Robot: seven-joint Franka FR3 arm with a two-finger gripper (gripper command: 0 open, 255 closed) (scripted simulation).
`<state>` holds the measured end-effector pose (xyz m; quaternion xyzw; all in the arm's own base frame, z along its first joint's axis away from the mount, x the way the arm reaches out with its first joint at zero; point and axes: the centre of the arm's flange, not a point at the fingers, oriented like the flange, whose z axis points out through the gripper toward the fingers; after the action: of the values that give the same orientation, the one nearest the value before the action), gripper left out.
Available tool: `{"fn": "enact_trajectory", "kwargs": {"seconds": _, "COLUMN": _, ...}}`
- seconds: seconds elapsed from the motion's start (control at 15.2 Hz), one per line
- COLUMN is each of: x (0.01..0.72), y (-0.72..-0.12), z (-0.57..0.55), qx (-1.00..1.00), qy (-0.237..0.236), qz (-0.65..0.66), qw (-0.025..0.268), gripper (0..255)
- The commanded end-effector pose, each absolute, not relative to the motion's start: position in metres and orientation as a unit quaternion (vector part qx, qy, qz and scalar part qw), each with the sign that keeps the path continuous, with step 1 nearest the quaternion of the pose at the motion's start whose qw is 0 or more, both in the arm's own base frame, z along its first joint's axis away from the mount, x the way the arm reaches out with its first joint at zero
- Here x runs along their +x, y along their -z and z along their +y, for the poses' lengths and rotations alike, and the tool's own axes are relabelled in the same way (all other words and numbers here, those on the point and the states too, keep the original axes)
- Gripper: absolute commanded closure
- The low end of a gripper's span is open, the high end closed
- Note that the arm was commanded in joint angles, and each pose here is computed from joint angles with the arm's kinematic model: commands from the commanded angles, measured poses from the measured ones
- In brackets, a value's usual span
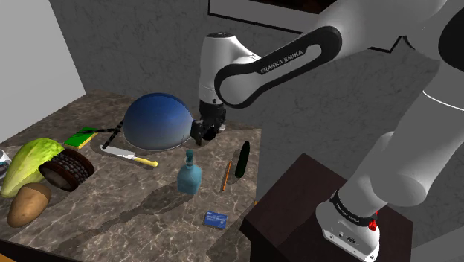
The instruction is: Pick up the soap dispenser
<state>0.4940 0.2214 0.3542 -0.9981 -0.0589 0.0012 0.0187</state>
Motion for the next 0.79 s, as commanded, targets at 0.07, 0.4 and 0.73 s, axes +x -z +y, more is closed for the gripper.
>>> {"fn": "enact_trajectory", "kwargs": {"seconds": 0.07, "x": 0.516, "y": -0.329, "z": 0.245, "qx": -0.998, "qy": 0.001, "qz": -0.063, "qw": 0.02, "gripper": 0}}
{"fn": "enact_trajectory", "kwargs": {"seconds": 0.4, "x": 0.54, "y": -0.293, "z": 0.272, "qx": -0.998, "qy": 0.003, "qz": -0.067, "qw": 0.021, "gripper": 0}}
{"fn": "enact_trajectory", "kwargs": {"seconds": 0.73, "x": 0.54, "y": -0.267, "z": 0.272, "qx": -0.998, "qy": 0.003, "qz": -0.067, "qw": 0.021, "gripper": 0}}
